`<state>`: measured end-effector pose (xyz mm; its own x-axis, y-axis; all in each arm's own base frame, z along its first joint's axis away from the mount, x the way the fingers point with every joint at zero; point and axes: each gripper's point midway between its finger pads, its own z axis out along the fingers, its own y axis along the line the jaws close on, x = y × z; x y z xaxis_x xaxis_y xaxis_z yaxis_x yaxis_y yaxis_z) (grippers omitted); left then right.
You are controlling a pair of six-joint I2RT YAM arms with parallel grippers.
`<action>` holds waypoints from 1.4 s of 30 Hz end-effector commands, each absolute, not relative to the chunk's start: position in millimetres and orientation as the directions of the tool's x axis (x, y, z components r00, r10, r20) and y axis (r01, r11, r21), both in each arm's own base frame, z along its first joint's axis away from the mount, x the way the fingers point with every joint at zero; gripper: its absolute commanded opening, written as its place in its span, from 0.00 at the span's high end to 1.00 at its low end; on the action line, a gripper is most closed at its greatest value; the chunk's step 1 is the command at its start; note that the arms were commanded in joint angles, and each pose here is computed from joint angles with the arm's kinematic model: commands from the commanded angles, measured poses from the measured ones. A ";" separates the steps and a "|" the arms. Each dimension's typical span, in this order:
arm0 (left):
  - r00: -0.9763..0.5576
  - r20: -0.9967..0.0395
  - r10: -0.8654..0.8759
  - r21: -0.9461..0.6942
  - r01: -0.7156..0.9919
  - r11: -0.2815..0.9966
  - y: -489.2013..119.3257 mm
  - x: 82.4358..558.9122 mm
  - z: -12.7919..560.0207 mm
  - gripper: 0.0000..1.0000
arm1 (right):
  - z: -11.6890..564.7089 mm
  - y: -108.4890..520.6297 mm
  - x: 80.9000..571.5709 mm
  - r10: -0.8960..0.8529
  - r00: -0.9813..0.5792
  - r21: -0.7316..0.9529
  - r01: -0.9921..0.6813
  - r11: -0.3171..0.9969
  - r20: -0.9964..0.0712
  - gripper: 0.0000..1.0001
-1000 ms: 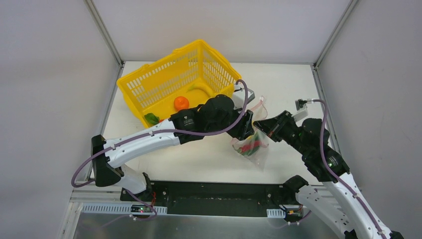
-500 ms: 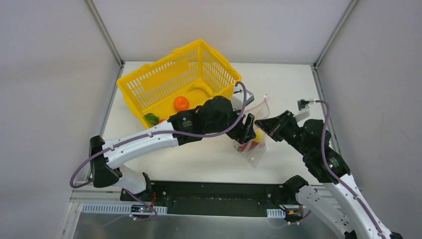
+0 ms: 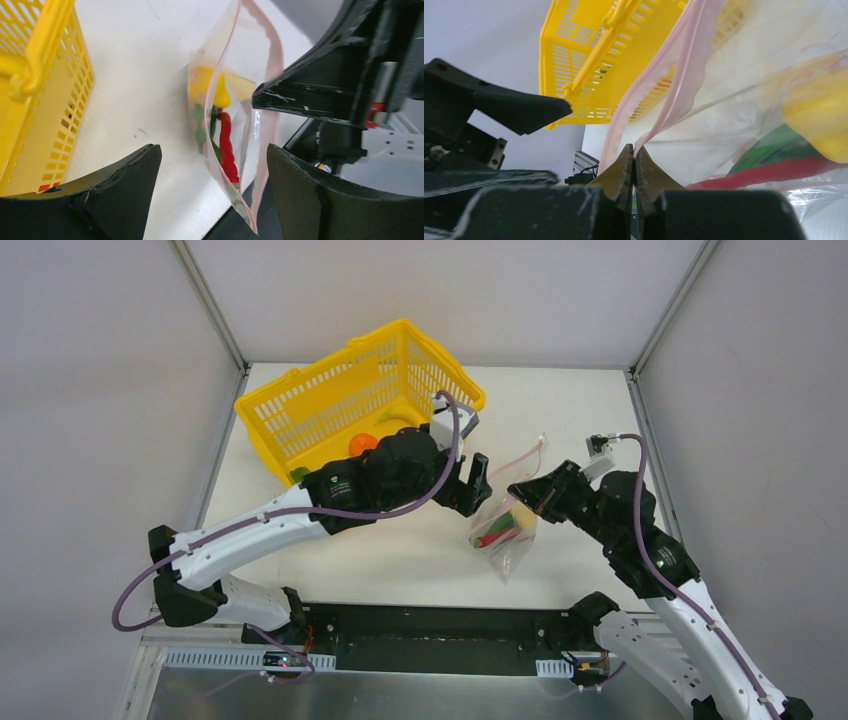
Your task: Place the food in the zip-top bag and seal the zipper
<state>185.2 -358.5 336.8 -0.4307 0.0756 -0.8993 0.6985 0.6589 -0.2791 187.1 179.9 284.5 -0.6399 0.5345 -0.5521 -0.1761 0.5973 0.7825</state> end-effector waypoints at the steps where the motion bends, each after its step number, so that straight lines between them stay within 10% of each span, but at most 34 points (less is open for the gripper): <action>1: -0.468 -0.863 0.191 -0.209 0.674 0.708 -363.3 195.4 305.7 0.21 | 308.4 185.5 182.1 0.489 -0.634 0.763 -0.267 0.589 -0.599 0.97; 5: -0.501 -0.830 0.245 -0.232 0.710 0.665 -382.2 189.9 291.4 0.25 | 307.0 191.5 180.7 0.454 -0.656 0.756 -0.289 0.588 -0.603 0.97; 21: -0.586 -0.805 0.091 -0.222 0.440 0.870 -324.6 258.2 270.9 0.96 | 289.3 130.5 150.0 0.113 -0.748 0.411 -0.226 0.883 -0.654 0.96; 30: -0.587 -0.805 0.083 -0.231 0.439 0.869 -328.1 271.3 274.8 0.97 | 292.1 126.2 156.6 0.177 -0.783 0.405 -0.103 0.908 -0.596 1.00; 42: -0.569 -0.815 0.113 -0.249 0.520 0.817 -341.4 274.3 301.1 0.61 | 307.9 167.9 180.3 0.349 -0.749 0.619 -0.102 0.779 -0.563 1.00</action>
